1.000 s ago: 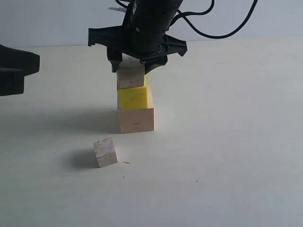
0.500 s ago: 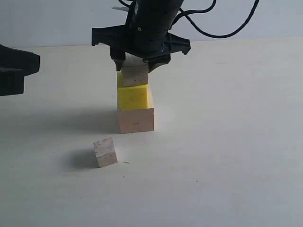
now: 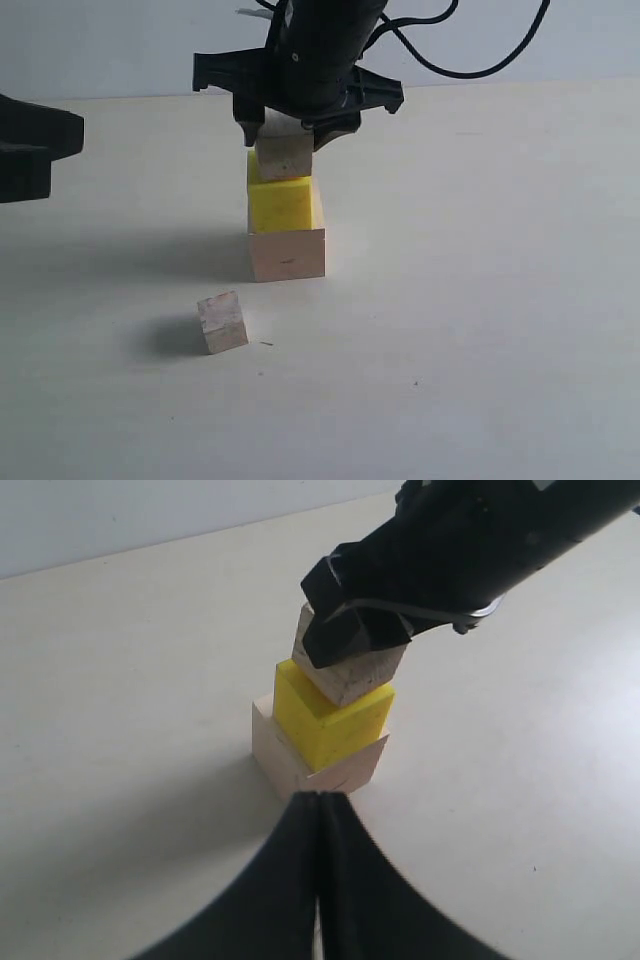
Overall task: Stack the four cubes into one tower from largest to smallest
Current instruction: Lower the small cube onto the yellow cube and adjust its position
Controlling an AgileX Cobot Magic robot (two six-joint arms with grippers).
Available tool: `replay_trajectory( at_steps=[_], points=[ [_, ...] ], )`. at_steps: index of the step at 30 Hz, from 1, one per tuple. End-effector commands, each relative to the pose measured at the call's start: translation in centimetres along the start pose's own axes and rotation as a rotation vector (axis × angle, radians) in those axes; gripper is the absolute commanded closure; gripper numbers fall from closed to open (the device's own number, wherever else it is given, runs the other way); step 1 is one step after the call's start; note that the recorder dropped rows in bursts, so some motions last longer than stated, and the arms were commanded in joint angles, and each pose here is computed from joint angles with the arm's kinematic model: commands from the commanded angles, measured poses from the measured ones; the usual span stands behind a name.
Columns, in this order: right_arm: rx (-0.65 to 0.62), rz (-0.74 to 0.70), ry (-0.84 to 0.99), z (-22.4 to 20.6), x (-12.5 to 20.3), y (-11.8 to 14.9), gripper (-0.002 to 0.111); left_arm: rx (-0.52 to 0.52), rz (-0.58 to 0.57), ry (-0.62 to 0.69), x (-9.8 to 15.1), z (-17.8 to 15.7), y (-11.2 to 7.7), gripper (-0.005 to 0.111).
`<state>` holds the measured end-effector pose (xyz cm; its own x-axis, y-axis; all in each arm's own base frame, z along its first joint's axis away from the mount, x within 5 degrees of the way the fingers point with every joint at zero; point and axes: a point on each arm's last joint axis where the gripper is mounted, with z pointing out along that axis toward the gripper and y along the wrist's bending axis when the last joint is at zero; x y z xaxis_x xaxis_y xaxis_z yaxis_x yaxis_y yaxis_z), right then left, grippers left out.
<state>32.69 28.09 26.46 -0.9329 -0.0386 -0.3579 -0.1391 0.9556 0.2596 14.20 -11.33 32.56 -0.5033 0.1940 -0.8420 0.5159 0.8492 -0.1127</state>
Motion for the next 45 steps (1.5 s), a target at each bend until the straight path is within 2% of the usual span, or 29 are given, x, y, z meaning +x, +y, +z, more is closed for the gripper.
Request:
replay_trajectory(
  at_steps=[1,18,21,24,28,32,34,45],
  points=[
    [-0.018,0.004,-0.014,-0.78,-0.14,0.22,0.108,0.004,0.005,-0.008,0.03,-0.24,-0.03,0.107],
    [-0.020,0.023,-0.010,-0.78,-0.10,0.25,0.108,0.004,0.005,-0.008,0.03,-0.24,-0.03,0.107],
    [-0.020,0.023,-0.010,-0.78,-0.10,0.25,0.100,0.004,0.005,-0.008,0.03,-0.24,-0.03,0.107],
    [-0.020,0.023,-0.010,-0.78,-0.10,0.25,0.087,0.004,0.005,-0.008,0.03,-0.24,-0.03,0.107],
    [-0.021,0.023,-0.011,-0.78,-0.12,0.26,0.061,0.004,0.005,-0.008,0.03,-0.24,-0.03,0.107],
    [-0.021,0.023,-0.011,-0.78,-0.12,0.26,0.045,0.004,0.005,-0.008,0.03,-0.24,-0.03,0.107],
    [-0.028,0.027,-0.012,-0.78,-0.12,0.32,0.043,0.004,0.005,-0.008,0.03,-0.24,-0.03,0.107],
    [-0.063,0.059,0.013,-0.79,0.09,0.64,0.043,0.004,0.005,-0.008,0.03,-0.24,-0.03,0.107]
  ],
)
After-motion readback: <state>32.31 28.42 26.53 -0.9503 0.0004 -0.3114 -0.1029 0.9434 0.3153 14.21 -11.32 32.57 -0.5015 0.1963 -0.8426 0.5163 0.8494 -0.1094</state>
